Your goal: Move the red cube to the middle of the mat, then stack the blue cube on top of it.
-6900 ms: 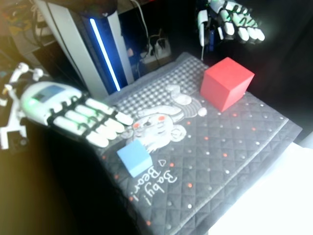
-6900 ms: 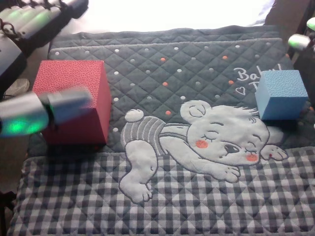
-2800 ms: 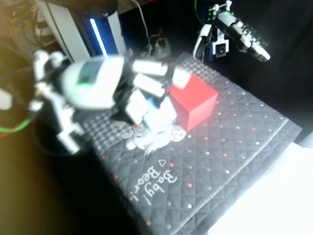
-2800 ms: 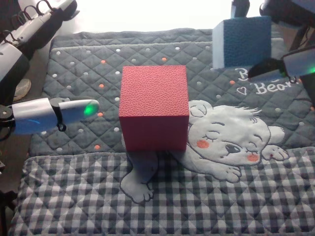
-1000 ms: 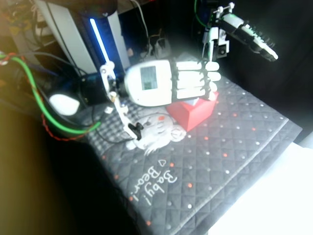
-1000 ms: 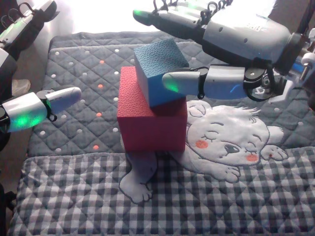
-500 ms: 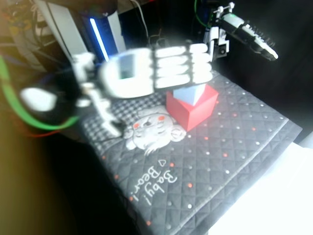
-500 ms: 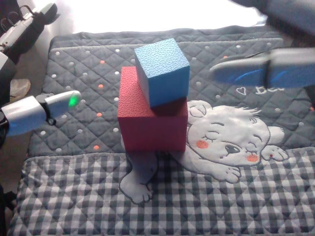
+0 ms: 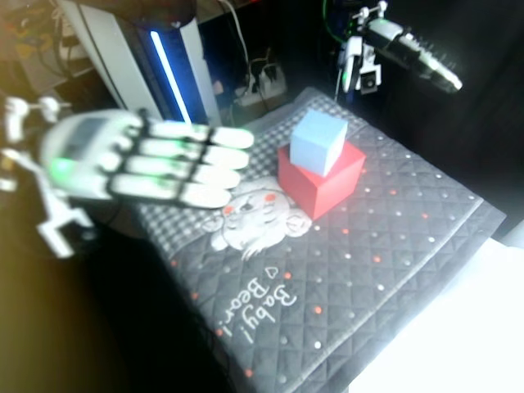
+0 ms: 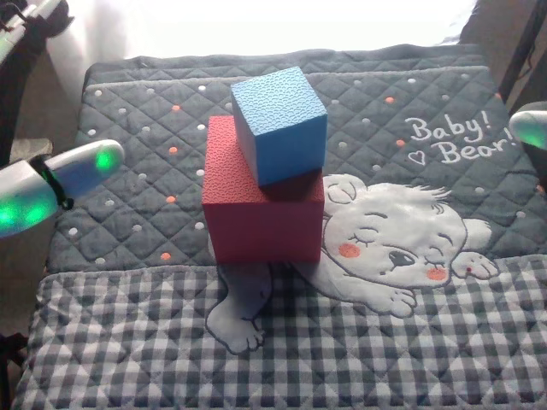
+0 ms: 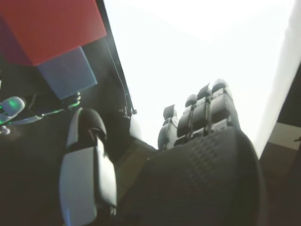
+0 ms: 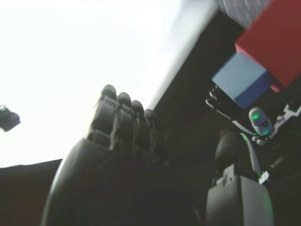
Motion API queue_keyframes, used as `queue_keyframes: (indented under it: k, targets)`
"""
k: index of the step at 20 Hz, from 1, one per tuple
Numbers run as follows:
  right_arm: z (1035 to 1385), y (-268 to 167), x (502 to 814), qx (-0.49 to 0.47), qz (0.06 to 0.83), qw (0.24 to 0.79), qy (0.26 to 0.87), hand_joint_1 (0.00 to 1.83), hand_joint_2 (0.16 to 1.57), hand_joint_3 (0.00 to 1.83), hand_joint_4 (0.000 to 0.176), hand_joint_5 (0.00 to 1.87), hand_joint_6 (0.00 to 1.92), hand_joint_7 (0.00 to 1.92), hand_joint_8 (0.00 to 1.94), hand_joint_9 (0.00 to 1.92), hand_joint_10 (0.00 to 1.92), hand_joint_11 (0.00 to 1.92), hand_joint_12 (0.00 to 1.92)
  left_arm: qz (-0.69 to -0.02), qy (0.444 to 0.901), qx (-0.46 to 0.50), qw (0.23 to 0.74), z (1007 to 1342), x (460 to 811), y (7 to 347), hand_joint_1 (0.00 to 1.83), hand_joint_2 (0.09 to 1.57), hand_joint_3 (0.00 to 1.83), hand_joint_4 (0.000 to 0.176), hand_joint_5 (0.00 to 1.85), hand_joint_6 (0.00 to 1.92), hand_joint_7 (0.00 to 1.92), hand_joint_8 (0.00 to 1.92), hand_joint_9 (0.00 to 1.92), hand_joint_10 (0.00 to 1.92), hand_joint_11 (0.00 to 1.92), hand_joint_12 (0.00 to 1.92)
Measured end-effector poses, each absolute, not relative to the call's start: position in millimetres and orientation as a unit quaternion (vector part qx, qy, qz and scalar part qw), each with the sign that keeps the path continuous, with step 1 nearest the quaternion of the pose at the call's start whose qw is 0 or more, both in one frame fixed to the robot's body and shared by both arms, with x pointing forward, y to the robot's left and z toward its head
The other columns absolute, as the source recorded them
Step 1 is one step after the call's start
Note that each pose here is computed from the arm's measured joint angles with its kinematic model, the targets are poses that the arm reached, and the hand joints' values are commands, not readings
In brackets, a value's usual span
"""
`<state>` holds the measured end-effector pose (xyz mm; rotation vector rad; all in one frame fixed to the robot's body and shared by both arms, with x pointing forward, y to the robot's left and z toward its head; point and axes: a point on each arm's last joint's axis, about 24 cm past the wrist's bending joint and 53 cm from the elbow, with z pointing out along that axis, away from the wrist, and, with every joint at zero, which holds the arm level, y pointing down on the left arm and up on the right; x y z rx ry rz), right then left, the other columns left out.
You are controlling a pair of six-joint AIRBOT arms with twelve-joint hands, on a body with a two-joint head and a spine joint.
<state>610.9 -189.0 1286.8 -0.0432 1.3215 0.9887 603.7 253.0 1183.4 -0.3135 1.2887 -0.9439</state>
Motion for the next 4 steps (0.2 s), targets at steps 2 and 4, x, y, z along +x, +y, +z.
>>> queue_keyframes:
  k: [2, 4]
  targets:
    - [1289, -195, 605, -0.025, 0.426, 0.688, 0.587, 0.4, 1.16, 0.0, 0.105, 0.0, 0.0, 0.0, 0.0, 0.0, 0.0, 0.0, 0.0, -0.416, 0.574, -0.136, 0.692, 1190, 602, 257, 0.14, 0.92, 0.0, 0.176, 0.0, 0.0, 0.0, 0.0, 0.0, 0.0, 0.0, 0.0]
    - [1301, -207, 597, -0.017, 0.421, 0.705, 0.571, 0.3, 1.18, 0.0, 0.082, 0.0, 0.0, 0.0, 0.0, 0.0, 0.0, 0.0, 0.0, -0.417, 0.555, -0.123, 0.709, 1211, 598, 263, 0.09, 0.95, 0.0, 0.176, 0.0, 0.0, 0.0, 0.0, 0.0, 0.0, 0.0, 0.0]
